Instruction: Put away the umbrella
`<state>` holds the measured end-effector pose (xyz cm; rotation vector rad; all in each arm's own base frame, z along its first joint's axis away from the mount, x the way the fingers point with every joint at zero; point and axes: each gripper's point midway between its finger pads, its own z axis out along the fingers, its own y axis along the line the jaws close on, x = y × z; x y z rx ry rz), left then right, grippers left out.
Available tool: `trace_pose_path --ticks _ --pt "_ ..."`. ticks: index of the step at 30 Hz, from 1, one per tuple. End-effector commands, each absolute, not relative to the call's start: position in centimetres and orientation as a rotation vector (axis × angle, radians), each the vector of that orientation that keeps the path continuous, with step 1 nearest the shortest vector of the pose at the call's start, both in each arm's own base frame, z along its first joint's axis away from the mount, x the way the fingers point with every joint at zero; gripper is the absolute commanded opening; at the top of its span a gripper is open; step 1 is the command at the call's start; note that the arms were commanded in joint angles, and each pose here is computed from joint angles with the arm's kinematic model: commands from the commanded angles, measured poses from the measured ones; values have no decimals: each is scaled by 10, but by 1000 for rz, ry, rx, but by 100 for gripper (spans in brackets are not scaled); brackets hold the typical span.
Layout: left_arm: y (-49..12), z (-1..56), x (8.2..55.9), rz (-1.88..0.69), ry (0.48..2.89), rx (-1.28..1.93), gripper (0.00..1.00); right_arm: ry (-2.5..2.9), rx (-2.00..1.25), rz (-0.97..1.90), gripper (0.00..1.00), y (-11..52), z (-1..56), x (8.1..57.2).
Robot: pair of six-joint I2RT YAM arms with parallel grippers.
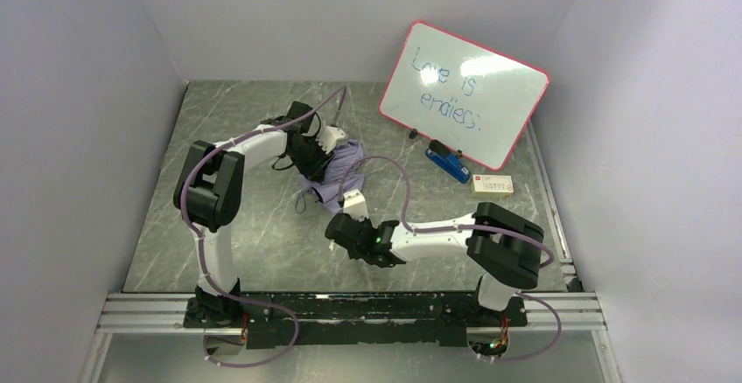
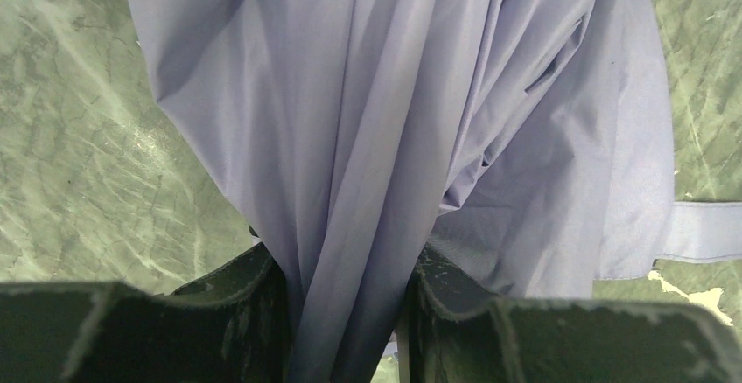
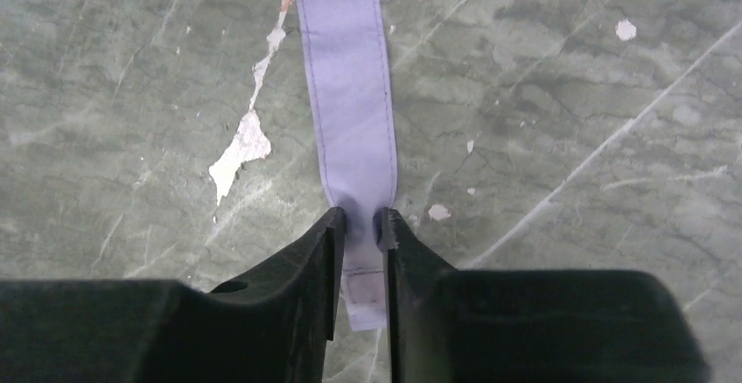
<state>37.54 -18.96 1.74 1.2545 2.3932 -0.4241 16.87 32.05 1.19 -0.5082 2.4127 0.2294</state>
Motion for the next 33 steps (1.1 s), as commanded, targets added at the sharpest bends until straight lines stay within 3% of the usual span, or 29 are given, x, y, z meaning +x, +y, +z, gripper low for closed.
trace_pose_path --ticks 1,8,23,33 --pt "-148 -1 376 -225 2512 1245 5 2624 -588 126 21 280 -38 142" --pt "-149 2 376 -231 2510 1242 5 2618 -634 14 0 273 -47 150" --pt "-150 10 379 -232 2488 1254 5 2684 -388 -187 0 181 -23 188" --pt "-145 16 396 -247 2495 1173 5 2838 -428 -148 0 170 -23 158"
